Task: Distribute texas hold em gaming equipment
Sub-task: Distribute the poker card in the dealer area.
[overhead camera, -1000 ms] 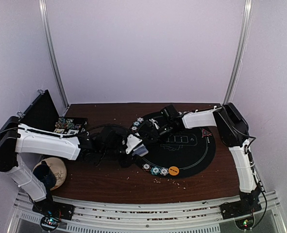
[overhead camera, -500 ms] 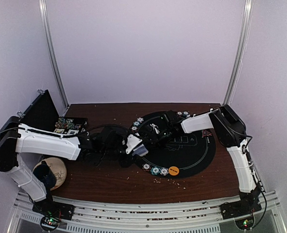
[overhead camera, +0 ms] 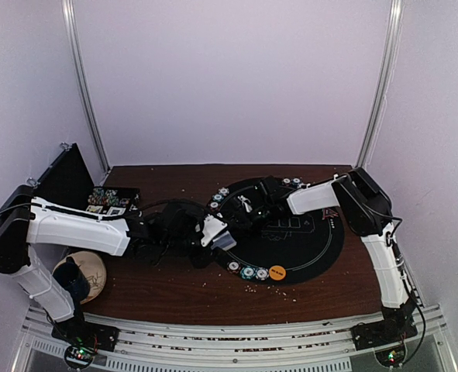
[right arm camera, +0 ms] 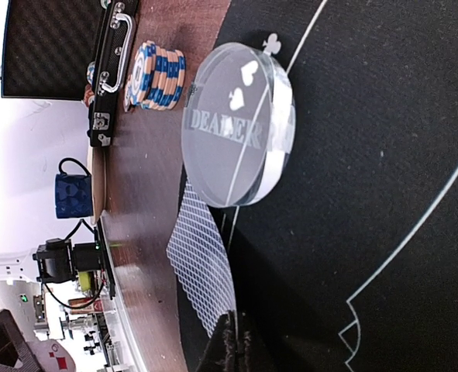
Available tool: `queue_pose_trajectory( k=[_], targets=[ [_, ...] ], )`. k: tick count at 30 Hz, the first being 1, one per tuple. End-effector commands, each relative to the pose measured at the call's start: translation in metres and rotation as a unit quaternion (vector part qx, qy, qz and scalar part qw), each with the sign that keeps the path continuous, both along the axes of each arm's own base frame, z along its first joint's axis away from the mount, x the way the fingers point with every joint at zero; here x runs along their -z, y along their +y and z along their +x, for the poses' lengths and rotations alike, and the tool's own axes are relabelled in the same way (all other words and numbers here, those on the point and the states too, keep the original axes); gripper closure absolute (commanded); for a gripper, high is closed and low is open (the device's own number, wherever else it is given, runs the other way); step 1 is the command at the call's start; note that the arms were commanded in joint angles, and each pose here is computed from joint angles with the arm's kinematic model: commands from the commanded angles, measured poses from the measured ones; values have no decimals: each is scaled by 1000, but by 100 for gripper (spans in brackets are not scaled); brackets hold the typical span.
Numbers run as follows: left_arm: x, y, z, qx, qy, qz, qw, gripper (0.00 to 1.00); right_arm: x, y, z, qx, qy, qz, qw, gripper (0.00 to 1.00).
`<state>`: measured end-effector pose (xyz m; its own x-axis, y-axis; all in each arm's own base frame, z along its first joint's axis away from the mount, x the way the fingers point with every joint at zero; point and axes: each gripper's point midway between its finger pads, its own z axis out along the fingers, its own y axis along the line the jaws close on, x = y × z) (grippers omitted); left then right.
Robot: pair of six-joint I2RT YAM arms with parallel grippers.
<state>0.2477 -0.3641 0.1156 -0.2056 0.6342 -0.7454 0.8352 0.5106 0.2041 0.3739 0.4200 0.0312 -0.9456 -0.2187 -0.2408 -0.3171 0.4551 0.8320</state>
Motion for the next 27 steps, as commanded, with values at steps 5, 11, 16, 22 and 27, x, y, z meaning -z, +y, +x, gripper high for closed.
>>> queue_pose_trajectory(
  k=[5,11,16,22,27],
  targets=[
    [-9,-6,9,-9,-11,-22,1000,87,2,3,3,10,-14,-13,1000,80],
    [-9,-6,9,-8,-11,-21,1000,87,-14,-4,6,3,-33,-22,999,68],
    [-8,-7,8,-6,-10,-22,1000,87,-32,-21,11,8,-57,-37,998,63],
    [-7,-8,7,-2,-6,-21,1000,87,-52,-53,20,17,-76,-46,996,61],
    [-2,-10,7,-1,0,-14,1000,87,-70,-69,6,-15,-76,-37,996,58]
  ],
)
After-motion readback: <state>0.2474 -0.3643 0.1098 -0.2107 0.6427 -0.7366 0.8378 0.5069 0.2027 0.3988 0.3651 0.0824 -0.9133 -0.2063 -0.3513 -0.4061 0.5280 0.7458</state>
